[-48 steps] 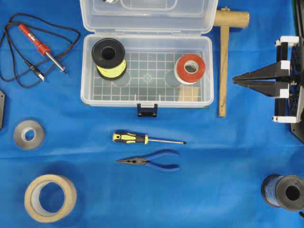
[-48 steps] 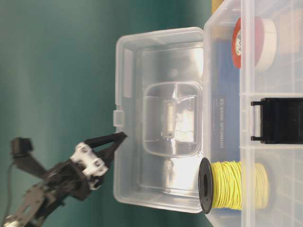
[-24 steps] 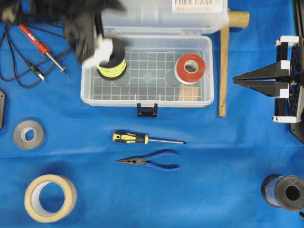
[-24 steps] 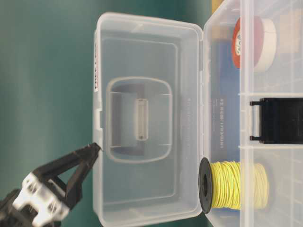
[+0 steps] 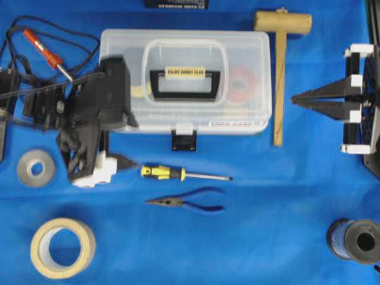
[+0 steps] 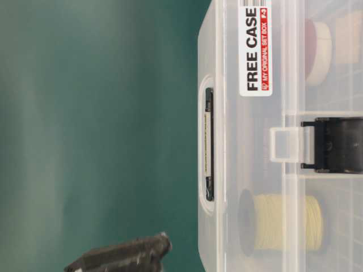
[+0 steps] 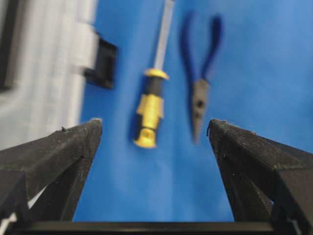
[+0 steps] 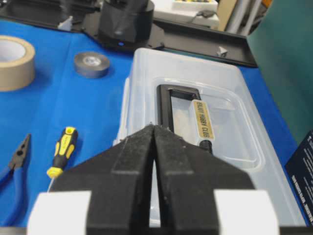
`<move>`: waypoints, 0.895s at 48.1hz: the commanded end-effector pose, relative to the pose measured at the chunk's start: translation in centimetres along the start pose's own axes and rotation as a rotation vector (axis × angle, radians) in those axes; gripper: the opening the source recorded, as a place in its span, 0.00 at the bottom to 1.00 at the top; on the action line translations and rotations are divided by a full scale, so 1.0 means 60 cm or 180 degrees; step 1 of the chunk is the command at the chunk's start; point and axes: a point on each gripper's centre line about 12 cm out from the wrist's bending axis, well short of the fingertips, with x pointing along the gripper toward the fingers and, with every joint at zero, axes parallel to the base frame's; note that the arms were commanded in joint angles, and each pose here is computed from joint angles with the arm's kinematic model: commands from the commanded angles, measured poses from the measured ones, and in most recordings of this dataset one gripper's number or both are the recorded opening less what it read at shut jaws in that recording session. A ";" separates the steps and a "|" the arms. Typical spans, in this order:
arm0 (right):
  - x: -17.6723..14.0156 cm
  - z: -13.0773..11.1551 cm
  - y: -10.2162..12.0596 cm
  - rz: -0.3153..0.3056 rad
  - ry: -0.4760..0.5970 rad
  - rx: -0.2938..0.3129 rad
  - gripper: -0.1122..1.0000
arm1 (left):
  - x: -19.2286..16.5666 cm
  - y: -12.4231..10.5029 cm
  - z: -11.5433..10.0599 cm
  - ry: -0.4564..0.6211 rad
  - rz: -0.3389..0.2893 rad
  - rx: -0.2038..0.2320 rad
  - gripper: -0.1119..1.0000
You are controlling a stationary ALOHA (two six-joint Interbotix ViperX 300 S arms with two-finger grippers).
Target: Close the tool box with the left arm.
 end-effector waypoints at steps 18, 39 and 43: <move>-0.002 0.015 -0.001 -0.0007 -0.0097 -0.0005 0.10 | -0.153 0.009 -0.011 -0.1462 -0.0134 0.0478 0.90; -0.005 0.020 -0.001 -0.0009 -0.0141 -0.0010 0.10 | -0.185 0.048 -0.190 -0.2480 -0.0185 0.0671 0.90; -0.006 0.021 -0.001 -0.0004 -0.0146 -0.0010 0.10 | -0.176 0.055 -0.221 -0.2534 -0.0189 0.0658 0.90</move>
